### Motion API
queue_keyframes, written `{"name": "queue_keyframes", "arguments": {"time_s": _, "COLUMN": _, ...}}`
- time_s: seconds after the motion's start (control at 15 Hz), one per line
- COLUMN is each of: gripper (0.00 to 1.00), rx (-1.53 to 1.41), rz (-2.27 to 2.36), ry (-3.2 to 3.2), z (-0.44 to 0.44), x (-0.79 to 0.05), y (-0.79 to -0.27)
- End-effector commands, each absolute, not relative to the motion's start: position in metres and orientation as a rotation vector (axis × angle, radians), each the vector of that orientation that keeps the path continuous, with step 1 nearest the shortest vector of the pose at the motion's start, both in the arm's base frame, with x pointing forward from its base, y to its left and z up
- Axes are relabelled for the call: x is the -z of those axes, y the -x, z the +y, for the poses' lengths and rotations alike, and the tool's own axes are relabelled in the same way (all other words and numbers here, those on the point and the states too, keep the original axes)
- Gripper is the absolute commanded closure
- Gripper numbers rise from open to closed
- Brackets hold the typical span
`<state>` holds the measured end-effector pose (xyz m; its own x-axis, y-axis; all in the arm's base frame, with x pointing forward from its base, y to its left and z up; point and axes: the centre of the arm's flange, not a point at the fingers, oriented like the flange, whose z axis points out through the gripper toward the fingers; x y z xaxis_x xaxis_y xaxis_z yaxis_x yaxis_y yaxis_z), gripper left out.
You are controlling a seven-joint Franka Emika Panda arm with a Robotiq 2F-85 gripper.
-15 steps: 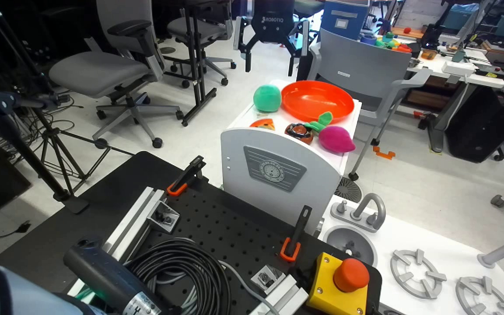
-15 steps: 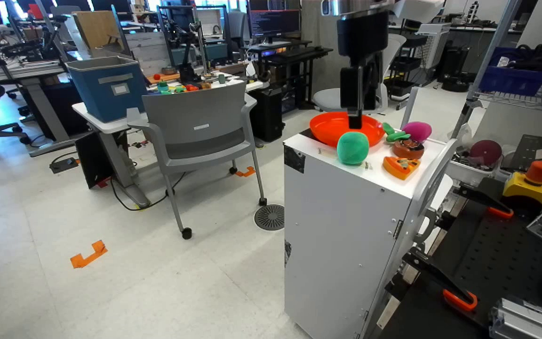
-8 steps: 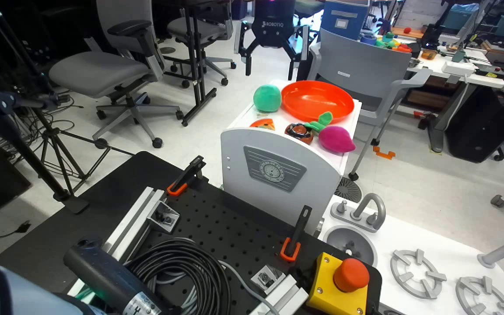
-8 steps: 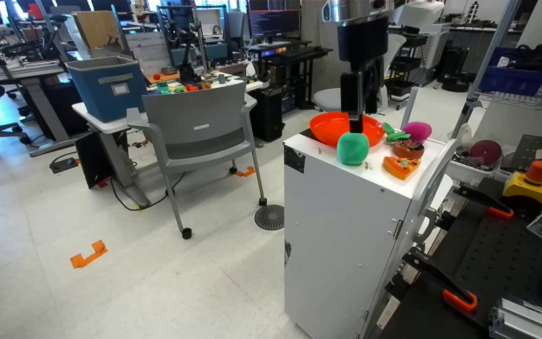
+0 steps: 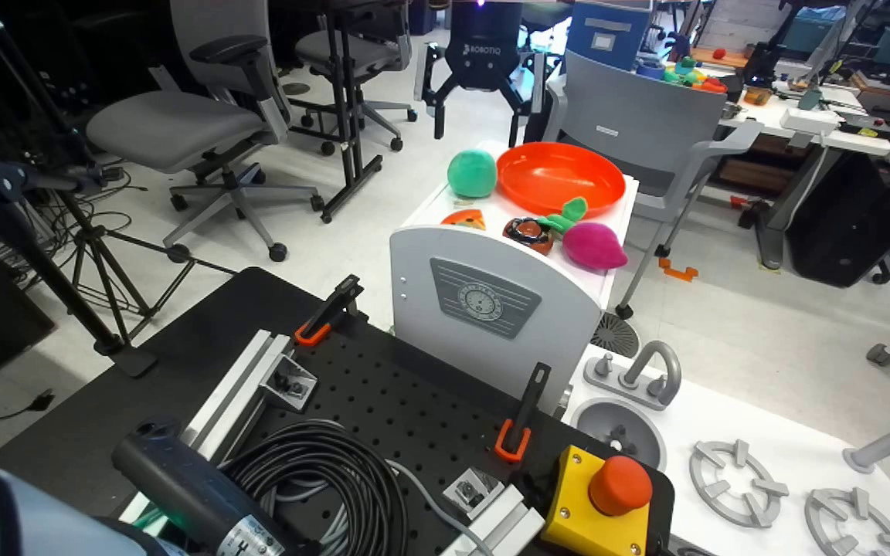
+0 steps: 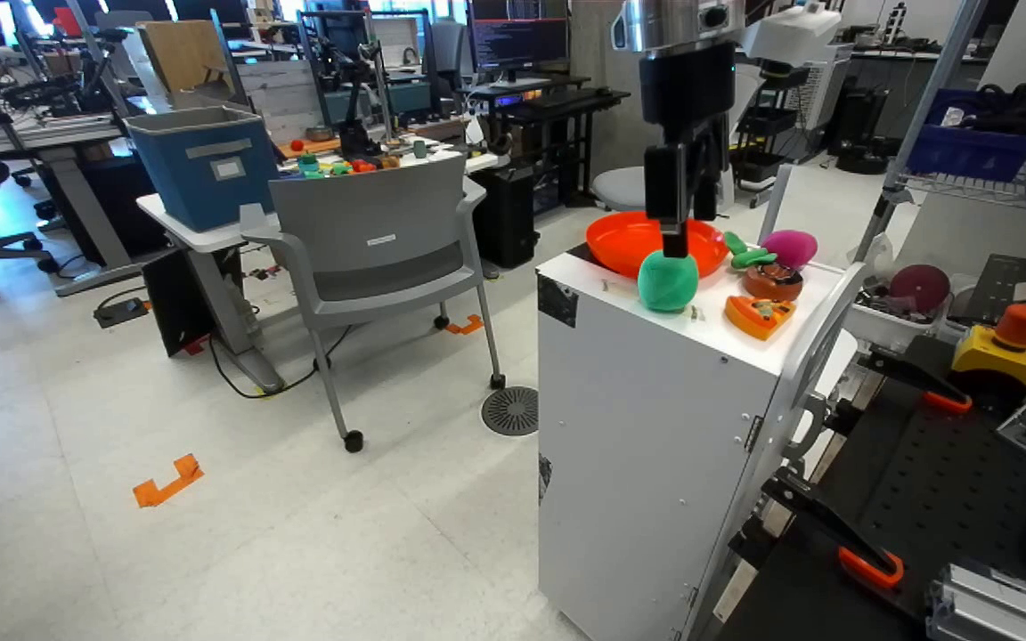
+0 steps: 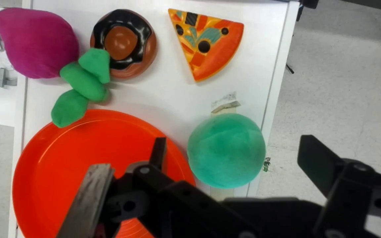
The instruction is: Put the green object on the orange plate
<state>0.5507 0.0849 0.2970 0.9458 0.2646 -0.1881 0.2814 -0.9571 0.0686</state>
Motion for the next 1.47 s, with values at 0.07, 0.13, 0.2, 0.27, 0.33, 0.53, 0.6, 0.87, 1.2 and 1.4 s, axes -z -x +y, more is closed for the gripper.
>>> {"name": "queue_keyframes", "arguments": {"time_s": 0.07, "gripper": 0.0, "rx": 0.305, "rz": 0.376, "ry": -2.998, "z": 0.079, "x": -0.292, "y": -0.561}}
{"name": "queue_keyframes", "arguments": {"time_s": 0.13, "gripper": 0.0, "rx": 0.31, "rz": 0.368, "ry": -2.999, "z": 0.078, "x": -0.291, "y": -0.562}}
{"name": "queue_keyframes", "arguments": {"time_s": 0.2, "gripper": 0.0, "rx": 0.314, "rz": 0.358, "ry": -2.999, "z": 0.076, "x": -0.289, "y": -0.563}}
{"name": "queue_keyframes", "arguments": {"time_s": 0.27, "gripper": 0.0, "rx": 0.318, "rz": 0.351, "ry": -2.999, "z": 0.075, "x": -0.288, "y": -0.564}}
{"name": "queue_keyframes", "arguments": {"time_s": 0.33, "gripper": 0.0, "rx": 0.322, "rz": 0.345, "ry": -3.0, "z": 0.074, "x": -0.287, "y": -0.565}}
{"name": "queue_keyframes", "arguments": {"time_s": 0.53, "gripper": 0.0, "rx": 0.327, "rz": 0.334, "ry": -2.998, "z": 0.073, "x": -0.285, "y": -0.567}}
{"name": "queue_keyframes", "arguments": {"time_s": 0.6, "gripper": 0.0, "rx": 0.327, "rz": 0.332, "ry": -2.998, "z": 0.074, "x": -0.285, "y": -0.568}}
{"name": "queue_keyframes", "arguments": {"time_s": 0.87, "gripper": 0.0, "rx": 0.314, "rz": 0.347, "ry": -2.999, "z": 0.077, "x": -0.286, "y": -0.567}}
{"name": "queue_keyframes", "arguments": {"time_s": 1.2, "gripper": 0.0, "rx": 0.277, "rz": 0.395, "ry": -3.02, "z": 0.083, "x": -0.289, "y": -0.568}}
{"name": "queue_keyframes", "arguments": {"time_s": 1.4, "gripper": 0.0, "rx": 0.272, "rz": 0.399, "ry": -3.029, "z": 0.085, "x": -0.29, "y": -0.569}}
